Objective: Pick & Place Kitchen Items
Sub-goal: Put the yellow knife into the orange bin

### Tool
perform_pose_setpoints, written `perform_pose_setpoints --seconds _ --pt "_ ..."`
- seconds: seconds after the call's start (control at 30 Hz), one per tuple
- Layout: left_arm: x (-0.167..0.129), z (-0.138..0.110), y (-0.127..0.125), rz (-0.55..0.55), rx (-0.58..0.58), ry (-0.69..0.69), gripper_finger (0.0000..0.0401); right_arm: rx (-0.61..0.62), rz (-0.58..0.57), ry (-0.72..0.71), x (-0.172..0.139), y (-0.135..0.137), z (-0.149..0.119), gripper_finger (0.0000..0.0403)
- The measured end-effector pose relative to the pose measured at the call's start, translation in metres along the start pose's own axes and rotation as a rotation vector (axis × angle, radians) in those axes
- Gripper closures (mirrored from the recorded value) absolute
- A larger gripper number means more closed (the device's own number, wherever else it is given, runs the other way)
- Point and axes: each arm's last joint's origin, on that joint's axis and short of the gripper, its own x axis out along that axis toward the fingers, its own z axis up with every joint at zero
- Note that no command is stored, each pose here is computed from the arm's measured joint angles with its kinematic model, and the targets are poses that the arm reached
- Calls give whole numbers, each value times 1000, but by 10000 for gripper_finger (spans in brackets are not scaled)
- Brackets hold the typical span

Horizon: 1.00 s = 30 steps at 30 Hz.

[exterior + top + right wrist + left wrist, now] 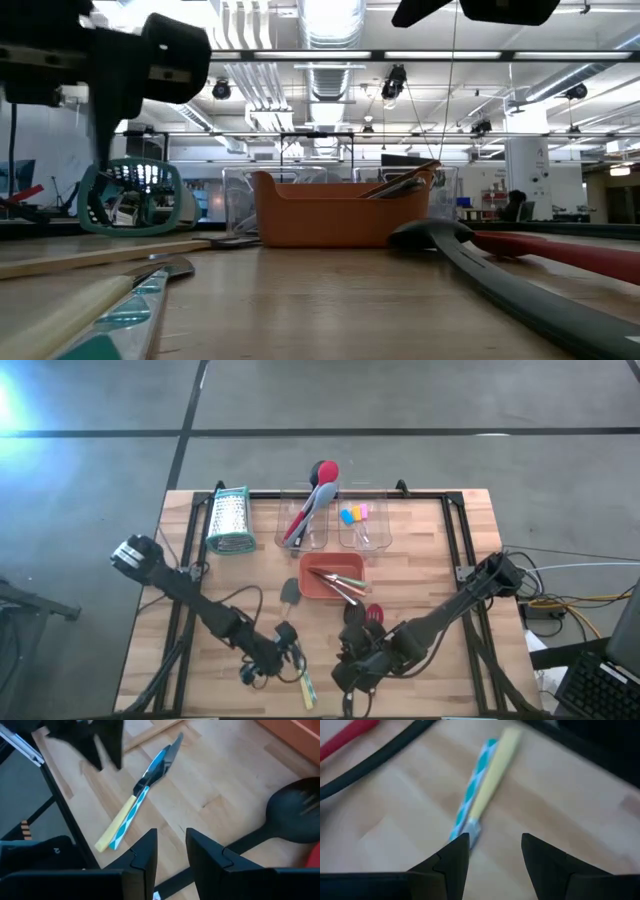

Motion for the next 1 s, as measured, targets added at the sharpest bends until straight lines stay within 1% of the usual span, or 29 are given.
perform_pose_setpoints --seconds 0.07,0.17,0.27,0.5,0.77,1.0 --pt "7 7 -2 -34 10 -9 215 0 -1 -1 0 0 1 305" --pt "19 16 -4 -57 36 -26 215 0 -1 -1 0 0 1 309" --pt "31 23 -4 -62 67 -26 215 -1 0 -1 0 0 1 312" --pt "54 30 -2 -69 64 -4 215 6 8 -2 0 1 1 310" --pt "62 32 -1 -82 56 -1 215 18 33 -2 0 3 2 303" --pt "62 34 -1 -80 57 -20 222 25 38 -1 -1 3 2 312"
